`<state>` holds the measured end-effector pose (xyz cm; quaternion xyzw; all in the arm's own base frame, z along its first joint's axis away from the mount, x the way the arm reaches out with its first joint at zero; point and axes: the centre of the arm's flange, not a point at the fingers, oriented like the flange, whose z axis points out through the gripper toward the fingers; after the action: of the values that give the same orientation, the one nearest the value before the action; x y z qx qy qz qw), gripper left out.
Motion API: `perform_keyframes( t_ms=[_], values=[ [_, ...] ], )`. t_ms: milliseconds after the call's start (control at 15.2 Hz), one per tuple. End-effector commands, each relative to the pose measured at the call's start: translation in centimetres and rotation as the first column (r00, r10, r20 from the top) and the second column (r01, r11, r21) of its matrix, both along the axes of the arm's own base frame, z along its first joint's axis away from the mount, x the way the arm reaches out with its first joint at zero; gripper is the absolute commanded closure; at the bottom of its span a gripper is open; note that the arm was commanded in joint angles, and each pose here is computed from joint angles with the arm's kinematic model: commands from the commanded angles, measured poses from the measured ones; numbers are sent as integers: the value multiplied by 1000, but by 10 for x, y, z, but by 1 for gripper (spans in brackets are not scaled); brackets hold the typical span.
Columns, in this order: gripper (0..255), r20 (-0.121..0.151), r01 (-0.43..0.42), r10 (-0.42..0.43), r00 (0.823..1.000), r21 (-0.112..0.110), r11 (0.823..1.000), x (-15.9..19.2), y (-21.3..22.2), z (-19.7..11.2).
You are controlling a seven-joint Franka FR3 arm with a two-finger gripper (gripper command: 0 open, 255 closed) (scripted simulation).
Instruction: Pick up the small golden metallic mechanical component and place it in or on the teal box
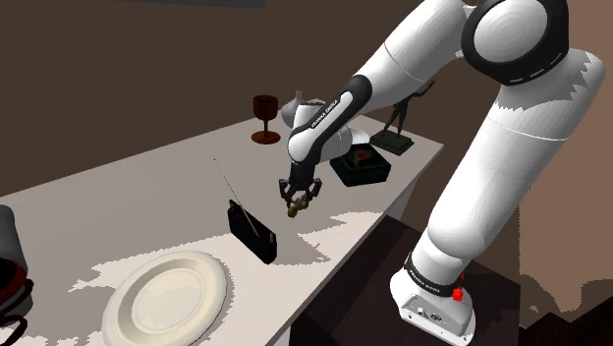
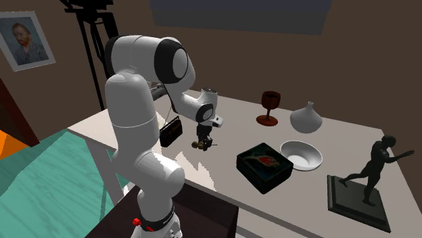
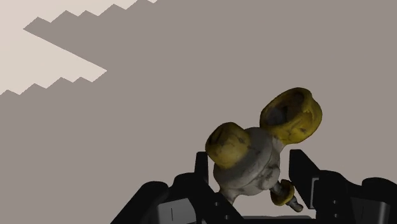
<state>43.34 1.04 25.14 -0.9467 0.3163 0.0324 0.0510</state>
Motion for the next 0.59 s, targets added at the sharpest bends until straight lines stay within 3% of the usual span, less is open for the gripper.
perform_keyframes(
  t_ms=[0, 528],
  values=[
    [255, 0, 0, 0, 1000, 0, 1000, 0, 0, 0],
    [255, 0, 0, 0, 1000, 0, 1000, 0, 0, 10]
  ],
)
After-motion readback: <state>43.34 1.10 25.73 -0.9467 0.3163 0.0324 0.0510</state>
